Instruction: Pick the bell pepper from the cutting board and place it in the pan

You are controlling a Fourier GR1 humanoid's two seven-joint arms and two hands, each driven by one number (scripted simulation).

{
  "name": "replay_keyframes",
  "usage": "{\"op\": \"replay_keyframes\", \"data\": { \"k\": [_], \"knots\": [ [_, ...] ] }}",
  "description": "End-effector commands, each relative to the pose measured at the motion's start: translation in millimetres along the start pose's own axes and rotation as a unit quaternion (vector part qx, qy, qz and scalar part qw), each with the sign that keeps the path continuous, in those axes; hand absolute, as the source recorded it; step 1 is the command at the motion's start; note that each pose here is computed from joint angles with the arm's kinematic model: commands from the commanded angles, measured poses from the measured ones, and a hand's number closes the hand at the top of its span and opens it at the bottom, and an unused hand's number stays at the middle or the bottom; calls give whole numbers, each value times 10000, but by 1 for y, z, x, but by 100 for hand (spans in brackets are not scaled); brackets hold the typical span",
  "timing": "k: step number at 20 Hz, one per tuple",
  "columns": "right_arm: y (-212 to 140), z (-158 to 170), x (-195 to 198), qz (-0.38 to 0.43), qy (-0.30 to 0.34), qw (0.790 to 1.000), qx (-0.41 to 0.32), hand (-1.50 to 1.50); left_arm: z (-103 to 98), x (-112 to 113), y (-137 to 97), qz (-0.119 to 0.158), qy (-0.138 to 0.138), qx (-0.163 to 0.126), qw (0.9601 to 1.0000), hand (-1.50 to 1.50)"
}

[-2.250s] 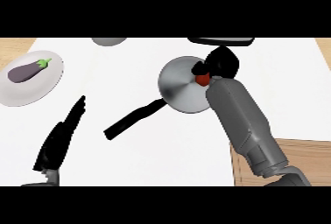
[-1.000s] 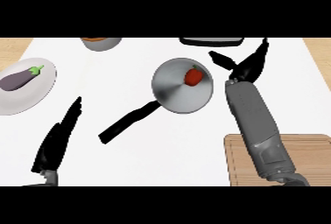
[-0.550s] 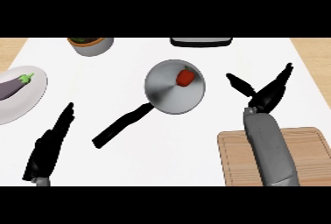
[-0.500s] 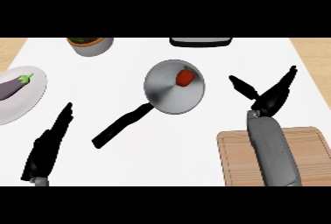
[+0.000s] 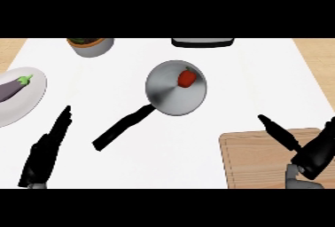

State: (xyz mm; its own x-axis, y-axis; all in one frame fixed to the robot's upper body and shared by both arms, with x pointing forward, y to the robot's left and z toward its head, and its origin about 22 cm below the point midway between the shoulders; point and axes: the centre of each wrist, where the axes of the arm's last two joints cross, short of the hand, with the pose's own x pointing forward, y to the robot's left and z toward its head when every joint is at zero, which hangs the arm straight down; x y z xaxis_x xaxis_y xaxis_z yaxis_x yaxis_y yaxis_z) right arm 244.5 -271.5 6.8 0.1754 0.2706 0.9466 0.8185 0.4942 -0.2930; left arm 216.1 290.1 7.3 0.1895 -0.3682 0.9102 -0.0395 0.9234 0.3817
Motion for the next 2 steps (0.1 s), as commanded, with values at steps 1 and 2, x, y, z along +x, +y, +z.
{"op": "replay_keyframes", "data": {
  "k": [1,2],
  "knots": [
    [-46,29,-1,14,58,9999,97,-150,-16,13,-5,-60,-75,-56,9999,0],
    [-70,17,-3,160,-25,9997,161,-150,-9,7,1,-46,1,16,10000,0]
  ]
}}
